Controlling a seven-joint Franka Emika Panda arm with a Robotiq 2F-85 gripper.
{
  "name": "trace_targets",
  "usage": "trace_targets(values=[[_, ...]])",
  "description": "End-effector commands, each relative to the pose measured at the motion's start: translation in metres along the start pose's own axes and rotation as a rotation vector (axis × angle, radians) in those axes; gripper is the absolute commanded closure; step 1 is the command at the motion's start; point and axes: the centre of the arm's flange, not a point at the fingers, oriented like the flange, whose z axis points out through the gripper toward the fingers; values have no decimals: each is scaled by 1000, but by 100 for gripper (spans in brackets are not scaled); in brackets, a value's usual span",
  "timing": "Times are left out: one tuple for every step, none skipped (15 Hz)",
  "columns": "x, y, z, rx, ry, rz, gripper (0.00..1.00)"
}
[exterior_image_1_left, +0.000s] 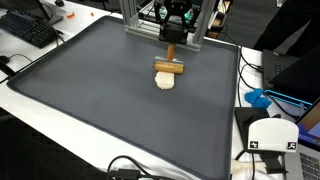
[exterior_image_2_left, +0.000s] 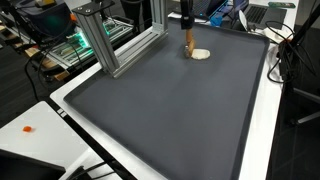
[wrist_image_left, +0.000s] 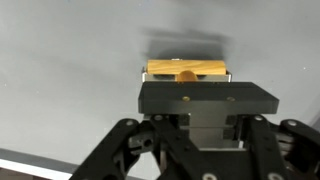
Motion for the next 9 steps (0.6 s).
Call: trace_targets(values=[[-1,-2,10,4,44,50,65],[1,-3,13,2,61,67,65],[3,-4,15,-4,78,84,65],[5,-4,17,-11,97,101,65],[6,-4,18,-10,110,112,65],[6,-4,19,-15,121,121,65],[7,-4,21,-16,130,128,65],[8,-5,22,-22,139,136,65],[8,-5,24,-28,147,145,65]])
